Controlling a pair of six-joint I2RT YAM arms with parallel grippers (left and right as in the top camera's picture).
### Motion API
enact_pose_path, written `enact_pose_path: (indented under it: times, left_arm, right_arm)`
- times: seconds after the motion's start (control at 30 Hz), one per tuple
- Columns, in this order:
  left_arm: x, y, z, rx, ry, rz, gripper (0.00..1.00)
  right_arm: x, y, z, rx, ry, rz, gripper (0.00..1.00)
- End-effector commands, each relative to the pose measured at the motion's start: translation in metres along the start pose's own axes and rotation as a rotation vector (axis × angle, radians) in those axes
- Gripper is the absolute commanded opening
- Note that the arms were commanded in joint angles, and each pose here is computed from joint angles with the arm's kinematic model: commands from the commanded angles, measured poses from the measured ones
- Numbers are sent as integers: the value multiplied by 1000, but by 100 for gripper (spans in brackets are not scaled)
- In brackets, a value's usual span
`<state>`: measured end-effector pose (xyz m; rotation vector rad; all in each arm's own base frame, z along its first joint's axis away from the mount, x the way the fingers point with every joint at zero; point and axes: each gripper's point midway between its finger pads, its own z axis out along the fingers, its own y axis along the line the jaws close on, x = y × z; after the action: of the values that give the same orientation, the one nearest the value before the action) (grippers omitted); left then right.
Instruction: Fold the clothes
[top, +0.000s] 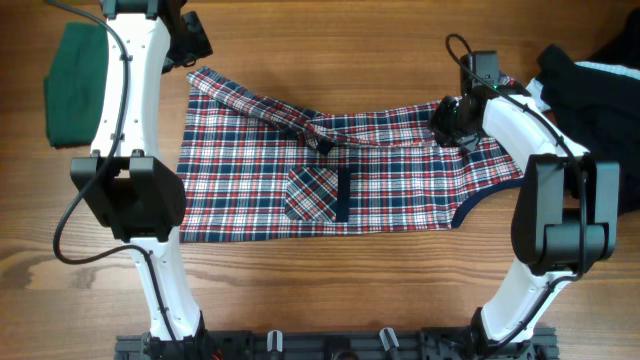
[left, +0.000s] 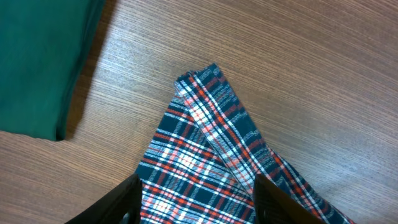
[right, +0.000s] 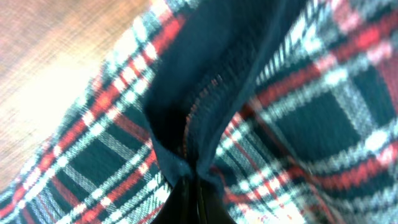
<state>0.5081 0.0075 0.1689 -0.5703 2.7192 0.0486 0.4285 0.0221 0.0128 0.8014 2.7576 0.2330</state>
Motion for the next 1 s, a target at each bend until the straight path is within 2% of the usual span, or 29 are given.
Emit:
enact_pose_path:
  times: [0.0, 0.23, 0.37, 0.53, 0.63, 0.8, 0.83, 0.97]
  left_arm:
    - [-2, 3, -7, 11, -11, -3, 57]
    - [-2, 3, -7, 10, -10, -3, 56]
    - [-2, 2, -7, 11, -11, -3, 56]
    - [-3, 2, -7, 13, -15, -4, 56]
    - [-4, 2, -7, 14, -18, -4, 56]
    - [-3, 2, -7, 12, -14, -4, 57]
    - [-3, 2, -7, 12, -13, -3, 57]
    - [8, 7, -7, -7, 31, 2, 58]
  right_arm:
    - [-16, 12, 0, -36, -47, -67, 4]
    - [-71, 54, -32, -156, -229, -110, 4]
    - [-114, 82, -64, -230, -390, -132, 4]
    - [-140, 91, -72, -252, -517, -121, 4]
    - [-144, 90, -57, -247, -525, -119, 4]
    - [-114, 84, -32, -233, -375, -142, 4]
    - [-106, 87, -33, -248, -342, -172, 8]
    - [-72, 94, -46, -310, -211, -306, 46]
